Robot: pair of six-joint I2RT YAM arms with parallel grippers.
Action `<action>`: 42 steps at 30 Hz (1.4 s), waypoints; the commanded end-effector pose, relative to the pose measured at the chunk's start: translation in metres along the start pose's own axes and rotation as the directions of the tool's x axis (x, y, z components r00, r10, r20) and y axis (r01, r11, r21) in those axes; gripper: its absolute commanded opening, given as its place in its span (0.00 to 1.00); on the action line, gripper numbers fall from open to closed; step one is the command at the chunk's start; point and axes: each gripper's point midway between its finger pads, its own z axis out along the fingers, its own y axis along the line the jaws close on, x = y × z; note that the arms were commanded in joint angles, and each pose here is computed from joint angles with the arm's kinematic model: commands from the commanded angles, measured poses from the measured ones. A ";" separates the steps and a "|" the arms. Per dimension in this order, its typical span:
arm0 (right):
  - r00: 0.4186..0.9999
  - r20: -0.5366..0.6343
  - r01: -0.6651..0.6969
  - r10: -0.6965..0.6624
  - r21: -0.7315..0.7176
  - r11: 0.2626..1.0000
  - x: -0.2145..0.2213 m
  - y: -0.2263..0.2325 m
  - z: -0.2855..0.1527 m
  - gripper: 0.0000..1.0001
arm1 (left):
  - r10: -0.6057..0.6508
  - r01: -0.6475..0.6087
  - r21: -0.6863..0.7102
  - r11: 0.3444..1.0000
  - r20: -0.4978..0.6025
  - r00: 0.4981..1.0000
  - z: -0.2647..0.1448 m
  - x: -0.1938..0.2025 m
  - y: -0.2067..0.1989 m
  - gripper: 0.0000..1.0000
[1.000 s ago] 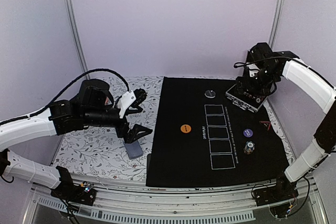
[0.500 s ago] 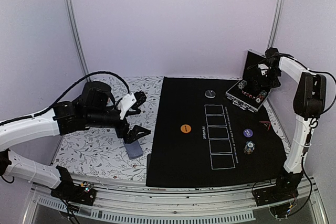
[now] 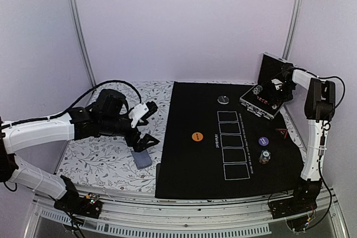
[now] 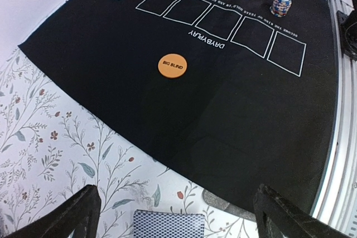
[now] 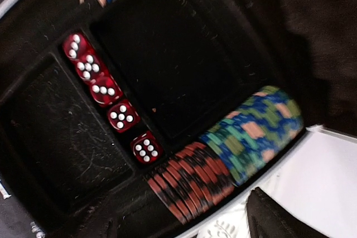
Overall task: Distribute texas hold em gaming equipment
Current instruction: Pick up the pile of poker chips from the chip case.
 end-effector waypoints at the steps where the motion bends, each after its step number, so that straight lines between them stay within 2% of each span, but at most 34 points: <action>1: 1.000 -0.010 0.024 -0.024 0.013 1.000 0.000 -0.004 0.016 0.74 | -0.021 0.021 0.009 1.000 0.011 1.000 0.002 -0.002 0.007 0.98; 3: 0.999 -0.039 0.024 -0.023 0.014 1.000 0.008 -0.004 0.029 0.73 | -0.023 0.023 0.012 1.000 0.011 1.000 0.002 -0.001 0.007 0.98; 15: 0.998 -0.061 0.032 -0.030 0.031 0.999 0.012 -0.006 0.039 0.67 | -0.037 0.037 0.009 0.999 0.006 0.999 0.002 0.001 0.011 0.98; 24: 0.999 -0.020 0.038 -0.035 0.151 0.988 -0.005 -0.021 0.016 0.65 | -0.042 0.042 0.024 0.999 0.001 0.999 0.005 0.003 0.010 0.98; 26: 0.999 0.015 0.044 -0.048 0.180 0.983 -0.014 -0.023 0.000 0.66 | -0.045 0.045 0.025 0.999 0.000 0.999 0.005 0.003 0.010 0.98; 31: 0.998 0.013 0.062 -0.067 0.241 0.969 -0.018 -0.027 -0.003 0.70 | -0.050 0.050 0.030 0.998 -0.002 0.999 0.005 0.004 0.010 0.98; 39: 0.995 0.002 0.094 -0.096 0.185 0.978 -0.015 -0.015 0.010 0.68 | -0.054 0.054 0.036 0.998 -0.003 0.999 0.006 0.004 0.010 0.98; 42: 0.994 -0.069 0.094 -0.085 0.136 0.986 0.006 -0.005 0.036 0.63 | -0.055 0.055 0.036 0.998 -0.002 0.998 0.006 0.004 0.010 0.98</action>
